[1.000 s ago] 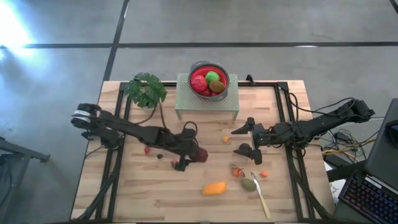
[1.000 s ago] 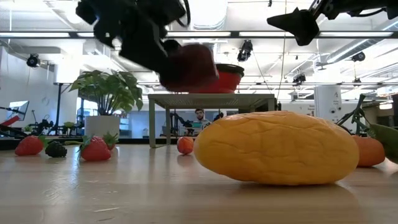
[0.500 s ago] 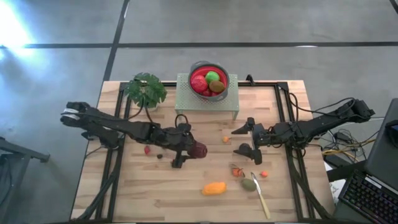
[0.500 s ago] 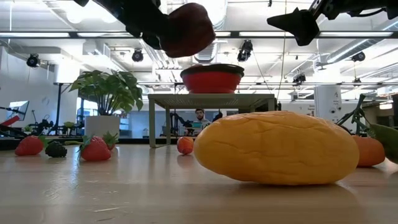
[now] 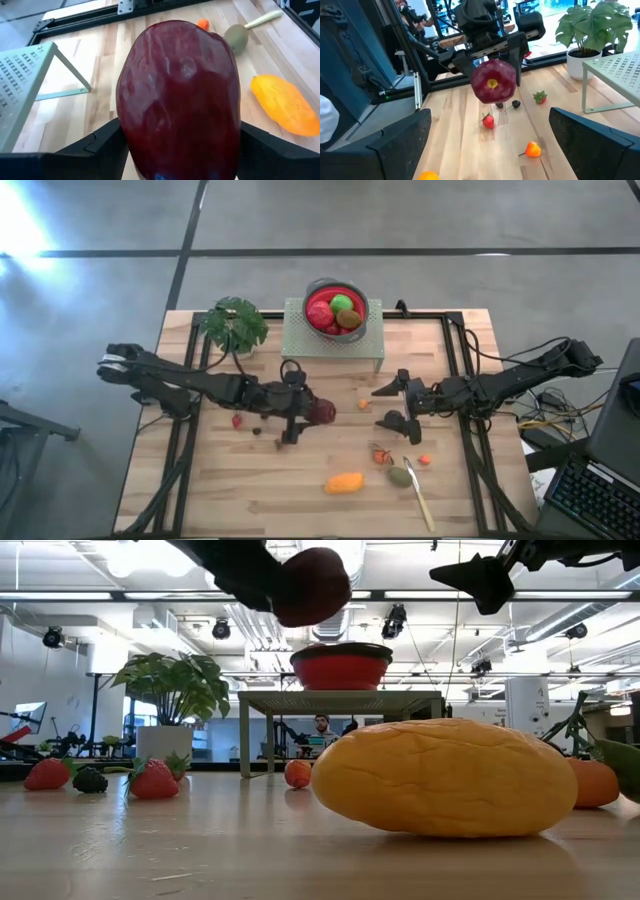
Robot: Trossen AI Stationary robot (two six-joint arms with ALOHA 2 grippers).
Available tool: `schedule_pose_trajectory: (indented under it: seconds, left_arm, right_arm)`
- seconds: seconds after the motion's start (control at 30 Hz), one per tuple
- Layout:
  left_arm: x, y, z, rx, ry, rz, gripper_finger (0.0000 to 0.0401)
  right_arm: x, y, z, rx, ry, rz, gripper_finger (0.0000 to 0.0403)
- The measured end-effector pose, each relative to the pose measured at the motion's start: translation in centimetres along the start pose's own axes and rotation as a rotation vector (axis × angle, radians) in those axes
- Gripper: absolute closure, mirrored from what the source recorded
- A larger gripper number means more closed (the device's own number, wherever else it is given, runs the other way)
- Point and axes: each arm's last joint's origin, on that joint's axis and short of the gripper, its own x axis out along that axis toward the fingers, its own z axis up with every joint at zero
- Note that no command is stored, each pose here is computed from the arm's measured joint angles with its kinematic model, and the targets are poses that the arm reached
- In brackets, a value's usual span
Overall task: Pick & Place Fruit
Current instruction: Put the malay apple into the red strainer bowl on the shelf
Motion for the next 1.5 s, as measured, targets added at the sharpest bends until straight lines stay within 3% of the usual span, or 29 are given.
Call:
schedule_pose_trajectory:
  seconds: [0.83,1.13,1.5]
  left_arm:
    - [-0.5,0.5,1.7,0.012,-0.044,0.025,0.0114]
    - [-1.0,2.1,2.7,0.024,-0.037,0.174,0.0114]
    - [-1.8,5.5,2.6,-0.036,-0.008,0.267,0.0114]
  right_arm:
    - [0.0,0.0,0.0,0.012,0.000,0.001,0.0003]
    - [0.0,0.0,0.0,0.012,0.000,0.002,0.0003]
    - [0.0,0.0,0.0,0.009,-0.002,0.003,0.0003]
